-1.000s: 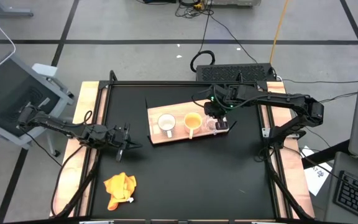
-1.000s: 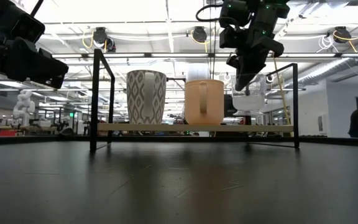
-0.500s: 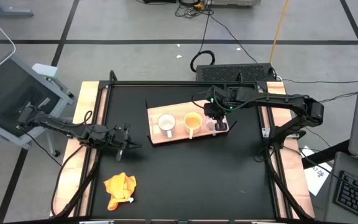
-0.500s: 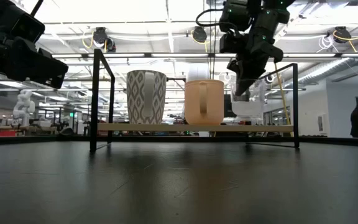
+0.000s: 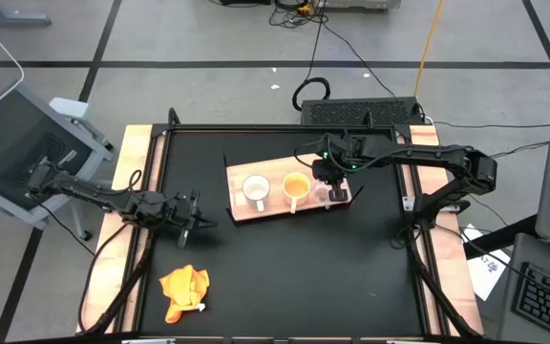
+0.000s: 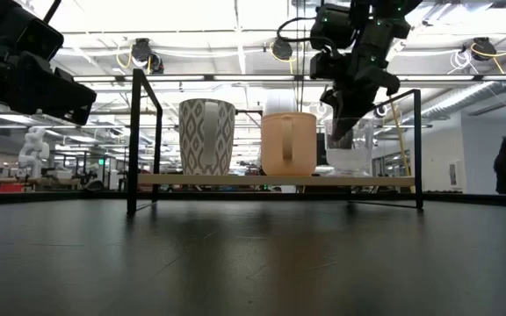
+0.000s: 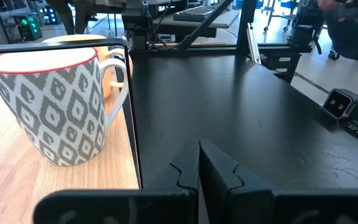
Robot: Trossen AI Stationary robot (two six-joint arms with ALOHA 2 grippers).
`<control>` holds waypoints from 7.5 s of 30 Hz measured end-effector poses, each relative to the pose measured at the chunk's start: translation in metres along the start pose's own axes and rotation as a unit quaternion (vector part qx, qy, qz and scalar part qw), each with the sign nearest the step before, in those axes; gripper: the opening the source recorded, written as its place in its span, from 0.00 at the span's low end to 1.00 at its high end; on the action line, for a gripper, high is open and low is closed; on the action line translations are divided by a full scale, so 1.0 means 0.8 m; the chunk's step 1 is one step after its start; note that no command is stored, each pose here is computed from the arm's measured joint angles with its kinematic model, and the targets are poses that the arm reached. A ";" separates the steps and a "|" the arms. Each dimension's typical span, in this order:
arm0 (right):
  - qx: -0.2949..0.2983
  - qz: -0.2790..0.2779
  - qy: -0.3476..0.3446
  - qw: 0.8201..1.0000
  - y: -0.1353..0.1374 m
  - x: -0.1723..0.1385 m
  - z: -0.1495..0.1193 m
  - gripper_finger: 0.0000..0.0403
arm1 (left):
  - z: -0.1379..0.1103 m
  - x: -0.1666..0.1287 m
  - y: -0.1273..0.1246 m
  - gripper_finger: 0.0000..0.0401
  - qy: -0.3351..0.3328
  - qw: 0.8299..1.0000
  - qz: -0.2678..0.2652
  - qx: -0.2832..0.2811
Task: Stack small to large cups/mugs on shelf
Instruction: Put the transparent mug on the shelf, then return To Home Position
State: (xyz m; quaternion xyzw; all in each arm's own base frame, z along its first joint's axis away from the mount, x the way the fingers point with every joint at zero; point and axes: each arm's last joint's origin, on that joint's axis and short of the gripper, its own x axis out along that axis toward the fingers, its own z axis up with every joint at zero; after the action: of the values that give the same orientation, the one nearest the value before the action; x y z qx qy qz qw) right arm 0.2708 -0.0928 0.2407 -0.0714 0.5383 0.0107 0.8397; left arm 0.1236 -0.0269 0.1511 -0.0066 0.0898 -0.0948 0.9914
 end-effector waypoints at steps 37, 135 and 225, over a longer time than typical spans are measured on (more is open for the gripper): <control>-0.046 0.012 -0.016 0.999 -0.028 0.008 -0.020 0.00 | 0.000 0.000 0.000 0.02 -0.002 1.000 0.000 0.002; 0.089 0.012 -0.030 0.995 -0.019 -0.006 -0.017 0.21 | -0.001 0.000 0.000 0.02 0.003 1.000 -0.002 -0.008; 0.115 0.119 -0.430 0.887 0.145 -0.072 -0.193 0.00 | 0.015 -0.002 -0.016 0.00 -0.067 0.997 -0.007 0.039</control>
State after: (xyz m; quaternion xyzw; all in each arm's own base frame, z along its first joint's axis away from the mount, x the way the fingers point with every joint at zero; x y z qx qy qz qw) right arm 0.0964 0.0049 0.2171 0.1013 0.1259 0.0781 0.9838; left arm 0.1215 -0.0391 0.1638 0.0255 0.0196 -0.1049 0.9940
